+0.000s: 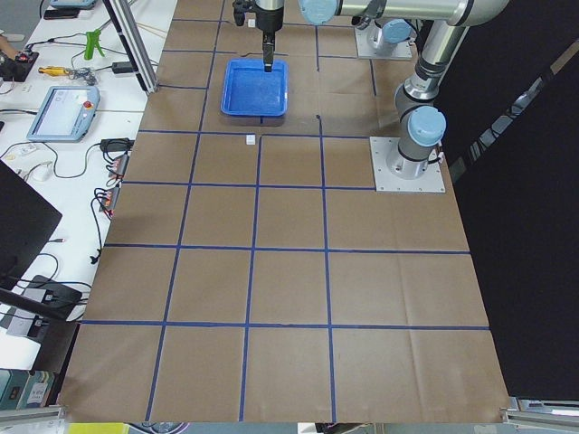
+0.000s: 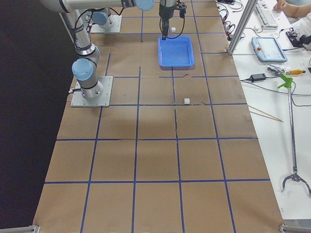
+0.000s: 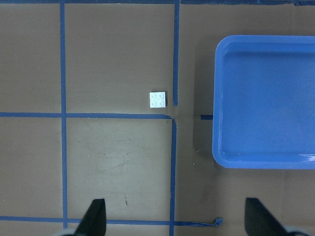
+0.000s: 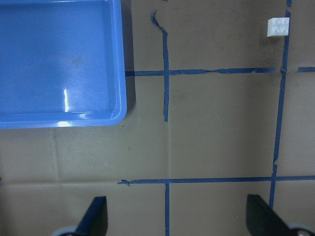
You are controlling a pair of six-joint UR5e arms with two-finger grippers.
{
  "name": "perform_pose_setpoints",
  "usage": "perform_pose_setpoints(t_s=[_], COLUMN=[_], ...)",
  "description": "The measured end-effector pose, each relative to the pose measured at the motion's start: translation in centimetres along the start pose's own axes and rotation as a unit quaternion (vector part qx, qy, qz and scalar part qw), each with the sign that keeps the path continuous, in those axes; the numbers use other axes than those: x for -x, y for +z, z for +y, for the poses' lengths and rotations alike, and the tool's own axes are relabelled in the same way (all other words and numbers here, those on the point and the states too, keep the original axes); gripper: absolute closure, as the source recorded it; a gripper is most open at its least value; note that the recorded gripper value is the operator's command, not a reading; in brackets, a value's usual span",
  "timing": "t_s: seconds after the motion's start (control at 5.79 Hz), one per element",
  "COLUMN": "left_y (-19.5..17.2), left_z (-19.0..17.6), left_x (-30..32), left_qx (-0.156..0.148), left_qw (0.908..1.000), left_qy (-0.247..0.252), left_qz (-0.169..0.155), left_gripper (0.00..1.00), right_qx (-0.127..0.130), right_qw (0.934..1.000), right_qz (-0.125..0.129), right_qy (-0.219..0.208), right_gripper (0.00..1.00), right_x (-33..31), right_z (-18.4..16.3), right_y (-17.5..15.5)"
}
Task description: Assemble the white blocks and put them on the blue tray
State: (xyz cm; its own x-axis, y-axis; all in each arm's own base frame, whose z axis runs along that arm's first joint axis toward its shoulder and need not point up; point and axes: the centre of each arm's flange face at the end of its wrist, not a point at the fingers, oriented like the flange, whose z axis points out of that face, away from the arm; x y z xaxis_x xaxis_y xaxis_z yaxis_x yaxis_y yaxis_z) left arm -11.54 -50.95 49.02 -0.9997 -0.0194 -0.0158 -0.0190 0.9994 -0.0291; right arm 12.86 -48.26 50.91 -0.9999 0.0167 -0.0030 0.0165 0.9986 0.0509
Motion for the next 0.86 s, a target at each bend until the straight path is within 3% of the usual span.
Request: perform_pose_setpoints(t_s=[0.35,0.52,0.69,0.86], left_y=[10.0,14.7,18.7,22.3], left_z=[-4.7,-6.5,-7.3,-7.5], left_x=[0.1,0.1,0.1,0.3], left_qx=[0.068,0.07,0.051,0.028], left_qw=[0.9977,0.9975,0.9985,0.9994], left_qy=[0.0,0.01,0.02,0.021], left_qz=[0.003,0.004,0.004,0.003], left_gripper=[0.01,0.0,0.01,0.01], right_qx=[-0.001,-0.002,-0.002,-0.001], right_qw=[0.9999,0.9998,0.9993,0.9964], right_qz=[-0.01,-0.02,-0.023,-0.022], right_qy=[0.0,-0.005,-0.029,-0.082], right_gripper=[0.0,0.0,0.0,0.0], right_x=[0.2,0.4,0.4,0.3], right_z=[0.0,0.0,0.0,-0.2], right_y=[-0.2,-0.3,-0.3,0.0])
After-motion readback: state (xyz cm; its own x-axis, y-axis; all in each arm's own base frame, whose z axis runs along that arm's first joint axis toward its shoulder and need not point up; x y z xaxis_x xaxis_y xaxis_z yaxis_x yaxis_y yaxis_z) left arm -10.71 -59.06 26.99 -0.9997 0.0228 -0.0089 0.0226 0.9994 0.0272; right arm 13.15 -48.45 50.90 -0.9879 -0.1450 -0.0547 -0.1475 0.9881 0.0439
